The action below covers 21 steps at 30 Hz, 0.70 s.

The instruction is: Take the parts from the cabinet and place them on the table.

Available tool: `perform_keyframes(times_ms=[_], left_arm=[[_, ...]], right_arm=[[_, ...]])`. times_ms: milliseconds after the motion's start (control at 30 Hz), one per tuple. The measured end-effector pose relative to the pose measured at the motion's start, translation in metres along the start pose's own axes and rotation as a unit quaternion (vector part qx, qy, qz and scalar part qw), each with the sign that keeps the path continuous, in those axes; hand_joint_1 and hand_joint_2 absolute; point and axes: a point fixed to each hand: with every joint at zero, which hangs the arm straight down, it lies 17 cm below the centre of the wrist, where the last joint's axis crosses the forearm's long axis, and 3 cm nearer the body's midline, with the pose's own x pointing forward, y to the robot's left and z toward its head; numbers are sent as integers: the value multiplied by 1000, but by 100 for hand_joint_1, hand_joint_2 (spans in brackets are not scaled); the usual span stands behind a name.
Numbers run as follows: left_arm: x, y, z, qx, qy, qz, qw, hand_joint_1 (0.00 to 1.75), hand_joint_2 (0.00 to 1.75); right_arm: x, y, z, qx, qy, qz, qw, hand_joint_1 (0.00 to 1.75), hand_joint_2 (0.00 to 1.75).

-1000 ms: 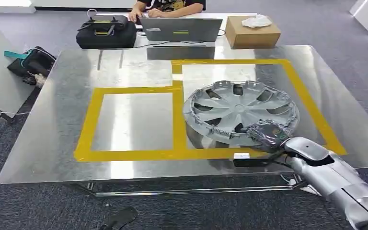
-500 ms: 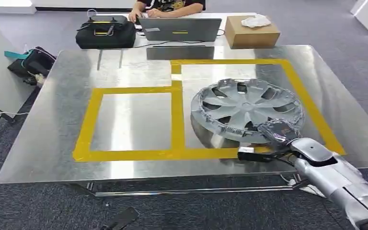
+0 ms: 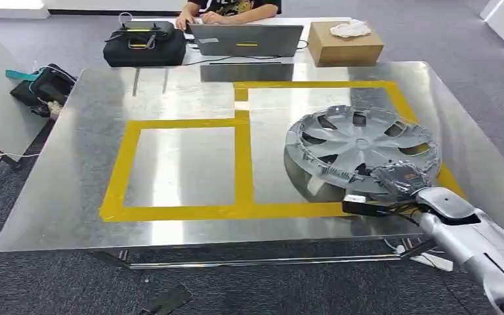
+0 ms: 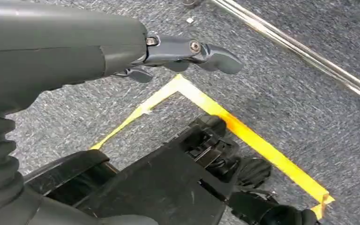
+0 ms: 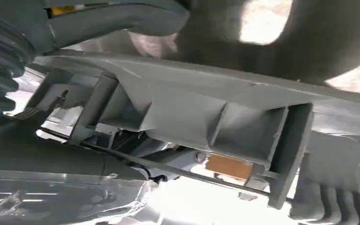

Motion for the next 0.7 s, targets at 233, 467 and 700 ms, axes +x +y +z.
perform_keyframes(times_ms=[233, 467, 700], left_arm=[[3, 4, 0, 12, -10, 6, 1000, 0, 175], [3, 7, 0, 21, -11, 14, 1000, 0, 175], [0, 7, 1, 28, -8, 29, 999, 0, 0]], right_arm=[[12, 6, 8, -6, -30, -18, 999, 0, 0], [29, -9, 11, -39, -46, -52, 997, 0, 0], [19, -71, 26, -175, -13, -16, 984, 0, 0]])
